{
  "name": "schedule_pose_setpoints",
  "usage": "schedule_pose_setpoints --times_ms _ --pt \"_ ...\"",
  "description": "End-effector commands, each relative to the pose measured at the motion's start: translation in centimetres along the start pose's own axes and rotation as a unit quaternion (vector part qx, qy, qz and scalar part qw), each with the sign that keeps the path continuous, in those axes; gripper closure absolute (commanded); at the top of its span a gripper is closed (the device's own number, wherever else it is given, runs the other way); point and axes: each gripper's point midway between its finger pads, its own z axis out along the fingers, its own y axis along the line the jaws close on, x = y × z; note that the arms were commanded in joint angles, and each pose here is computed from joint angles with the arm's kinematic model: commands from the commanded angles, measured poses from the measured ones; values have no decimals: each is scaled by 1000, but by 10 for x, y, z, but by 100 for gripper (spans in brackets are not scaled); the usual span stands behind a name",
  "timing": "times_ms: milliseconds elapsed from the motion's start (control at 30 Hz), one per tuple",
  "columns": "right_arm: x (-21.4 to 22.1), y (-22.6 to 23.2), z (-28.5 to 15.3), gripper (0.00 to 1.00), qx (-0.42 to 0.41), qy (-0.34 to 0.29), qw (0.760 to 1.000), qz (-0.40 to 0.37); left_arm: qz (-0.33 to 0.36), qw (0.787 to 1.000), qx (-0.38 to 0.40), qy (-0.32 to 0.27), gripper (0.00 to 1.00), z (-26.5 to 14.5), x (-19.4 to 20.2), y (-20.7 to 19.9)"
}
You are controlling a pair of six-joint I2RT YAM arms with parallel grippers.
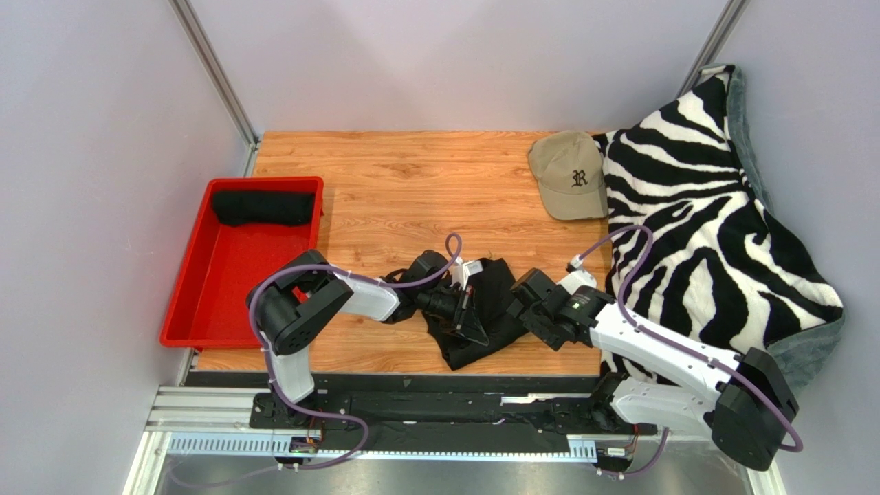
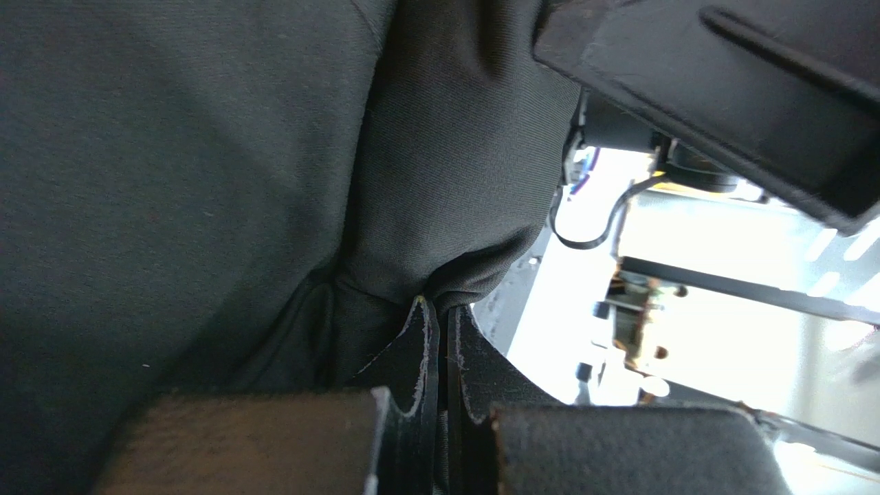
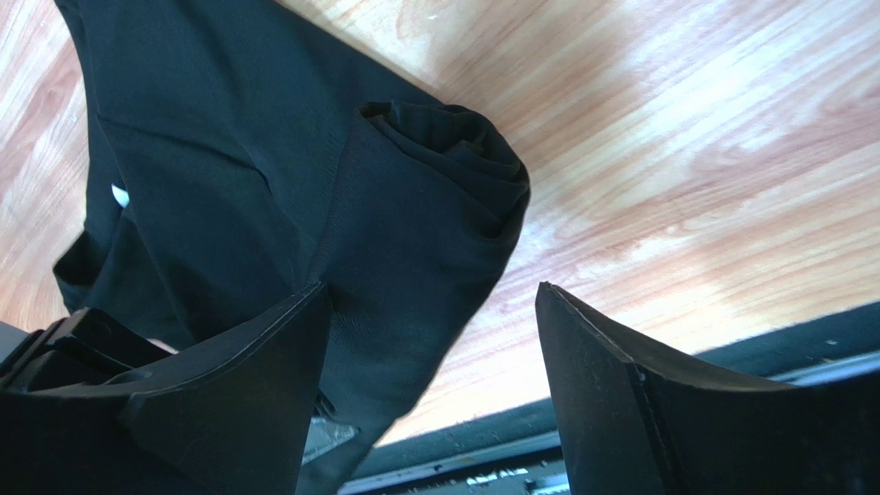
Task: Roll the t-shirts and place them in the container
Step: Roll the T-shirt to the center of the board.
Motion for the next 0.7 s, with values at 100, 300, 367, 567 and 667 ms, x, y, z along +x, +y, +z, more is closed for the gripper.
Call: schedule_pose_setpoints --times_ms 100,300,367,567,667 --pt "-6 20 15 32 -7 -37 999 32 -50 998 40 16 100 -2 5 -2" --pt "-2 14 28 63 33 -39 999 10 -56 996 58 22 100 -2 6 -6" --pt "-6 16 24 78 43 -42 998 3 -49 997 62 21 100 -4 5 -8" --pt "-16 6 18 99 124 -47 990 -45 0 999 38 1 69 -12 -6 -18" --pt "-14 -4 19 100 166 -33 983 -71 47 998 1 -29 61 -24 -18 -23"
